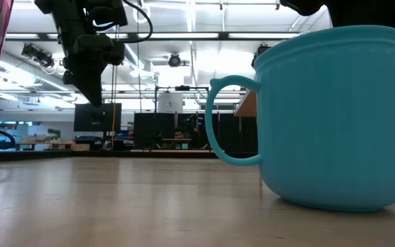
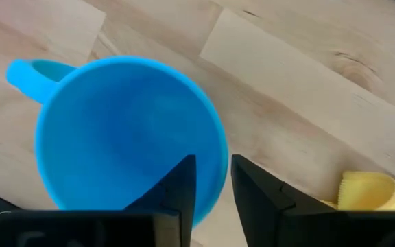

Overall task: Stack small to large cups/mugs on shelf
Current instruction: Put the blue cup on the shelf

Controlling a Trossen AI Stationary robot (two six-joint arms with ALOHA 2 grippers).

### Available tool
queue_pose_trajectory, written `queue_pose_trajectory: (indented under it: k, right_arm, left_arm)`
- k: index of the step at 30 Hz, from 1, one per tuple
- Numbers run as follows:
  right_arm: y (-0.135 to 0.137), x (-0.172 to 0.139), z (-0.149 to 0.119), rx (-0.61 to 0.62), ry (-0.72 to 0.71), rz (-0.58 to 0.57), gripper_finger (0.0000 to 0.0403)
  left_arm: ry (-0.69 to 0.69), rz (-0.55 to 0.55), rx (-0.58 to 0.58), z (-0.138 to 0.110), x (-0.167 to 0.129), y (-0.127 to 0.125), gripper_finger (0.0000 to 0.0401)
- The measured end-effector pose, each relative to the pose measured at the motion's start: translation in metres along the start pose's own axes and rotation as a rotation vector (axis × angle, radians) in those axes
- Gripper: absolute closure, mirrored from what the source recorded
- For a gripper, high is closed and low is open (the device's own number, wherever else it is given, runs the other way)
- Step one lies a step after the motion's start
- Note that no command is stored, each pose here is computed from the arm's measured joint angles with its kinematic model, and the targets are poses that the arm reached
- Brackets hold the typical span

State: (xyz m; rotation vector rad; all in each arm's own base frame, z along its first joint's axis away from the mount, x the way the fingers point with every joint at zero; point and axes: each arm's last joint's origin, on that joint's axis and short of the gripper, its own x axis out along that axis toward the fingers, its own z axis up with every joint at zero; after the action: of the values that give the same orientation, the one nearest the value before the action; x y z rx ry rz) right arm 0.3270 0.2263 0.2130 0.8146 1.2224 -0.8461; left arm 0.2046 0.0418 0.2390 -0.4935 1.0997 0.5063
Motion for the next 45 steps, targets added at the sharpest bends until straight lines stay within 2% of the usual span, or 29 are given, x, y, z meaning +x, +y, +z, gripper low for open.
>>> queue_pose_trajectory:
  k: [5, 12, 19, 26, 32, 35, 45]
  right_arm:
    - [0.0, 0.0, 0.001, 0.011, 0.017, -0.004, 0.0322]
    - [0.0, 0.0, 0.002, 0.024, 0.017, -0.003, 0.0389]
    - [0.002, -0.007, 0.004, 0.016, 0.022, 0.012, 0.0395]
    - [0.001, -0.054, 0.014, -0.015, 0.015, 0.059, 0.0398]
    - [-0.014, -0.112, 0.03, -0.032, -0.024, 0.012, 0.0399]
    - [-0.014, -0.135, 0.042, -0.03, -0.077, 0.127, 0.0399]
    - [-0.05, -0.185, 0.102, -0.029, -0.228, 0.234, 0.0399]
  left_arm:
    - [-0.015, -0.008, -0.002, 0.001, 0.0, -0.001, 0.0371]
    - [-0.026, -0.014, -0.009, 0.003, 0.0, -0.001, 0.0371]
    - [-0.026, -0.014, -0.008, 0.003, 0.0, -0.001, 0.0374]
    - [-0.034, -0.017, -0.009, 0.003, 0.0, -0.002, 0.038]
    - [-0.038, -0.019, -0.008, 0.004, 0.0, -0.002, 0.0372]
    - [-0.043, -0.018, -0.003, 0.004, 0.0, -0.002, 0.0373]
    - [-0.056, -0.02, -0.004, 0.005, 0.0, -0.003, 0.0387]
